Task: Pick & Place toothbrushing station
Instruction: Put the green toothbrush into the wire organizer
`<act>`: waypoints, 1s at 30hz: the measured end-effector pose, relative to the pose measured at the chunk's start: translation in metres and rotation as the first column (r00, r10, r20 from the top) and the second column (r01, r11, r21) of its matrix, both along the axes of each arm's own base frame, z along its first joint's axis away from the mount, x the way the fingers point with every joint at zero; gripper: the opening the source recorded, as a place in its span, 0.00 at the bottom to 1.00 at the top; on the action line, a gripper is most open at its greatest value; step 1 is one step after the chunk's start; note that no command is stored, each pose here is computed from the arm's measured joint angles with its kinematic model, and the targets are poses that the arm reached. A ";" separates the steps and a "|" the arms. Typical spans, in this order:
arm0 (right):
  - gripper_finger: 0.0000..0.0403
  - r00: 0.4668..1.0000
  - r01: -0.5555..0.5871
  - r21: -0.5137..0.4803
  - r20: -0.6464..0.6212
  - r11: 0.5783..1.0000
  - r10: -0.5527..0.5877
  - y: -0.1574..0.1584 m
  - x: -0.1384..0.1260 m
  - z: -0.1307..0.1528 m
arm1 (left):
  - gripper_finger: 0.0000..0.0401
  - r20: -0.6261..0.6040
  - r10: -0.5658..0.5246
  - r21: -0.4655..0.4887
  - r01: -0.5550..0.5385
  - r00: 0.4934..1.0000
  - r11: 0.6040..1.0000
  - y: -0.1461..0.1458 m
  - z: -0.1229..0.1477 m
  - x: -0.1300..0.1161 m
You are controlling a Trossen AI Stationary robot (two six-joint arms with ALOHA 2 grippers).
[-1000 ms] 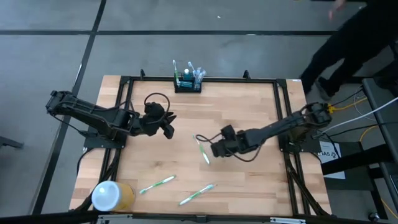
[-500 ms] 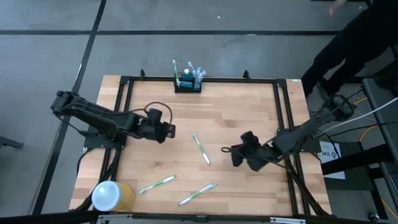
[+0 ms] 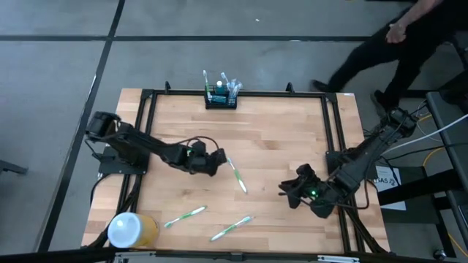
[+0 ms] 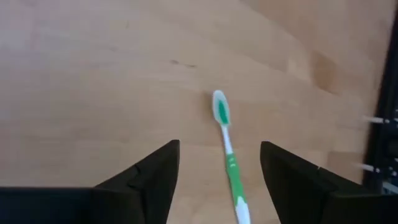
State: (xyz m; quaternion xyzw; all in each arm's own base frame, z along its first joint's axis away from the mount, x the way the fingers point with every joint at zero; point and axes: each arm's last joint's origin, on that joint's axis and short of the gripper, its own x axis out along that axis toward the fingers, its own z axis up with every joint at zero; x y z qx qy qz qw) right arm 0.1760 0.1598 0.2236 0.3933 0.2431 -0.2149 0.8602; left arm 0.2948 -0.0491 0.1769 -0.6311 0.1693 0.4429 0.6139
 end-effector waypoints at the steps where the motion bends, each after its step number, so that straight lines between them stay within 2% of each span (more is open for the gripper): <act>1: 0.27 1.000 0.004 0.002 0.012 1.000 -0.004 0.002 -0.002 0.001 | 0.55 0.009 0.004 -0.006 -0.004 1.000 1.000 0.001 -0.003 0.003; 6: 0.27 0.999 0.002 0.003 0.046 1.000 -0.002 0.008 -0.008 0.002 | 0.55 0.056 0.003 -0.036 -0.001 0.998 0.999 0.010 -0.013 0.027; 14: 0.27 0.998 -0.022 0.009 0.065 1.000 0.021 0.015 -0.016 0.002 | 0.54 0.015 -0.033 -0.027 0.034 0.999 0.999 0.031 -0.021 0.054; 30: 0.27 0.994 0.009 0.029 0.105 1.000 -0.012 0.021 -0.029 0.001 | 0.53 -0.036 -0.039 -0.059 0.036 0.999 0.998 0.027 -0.023 0.049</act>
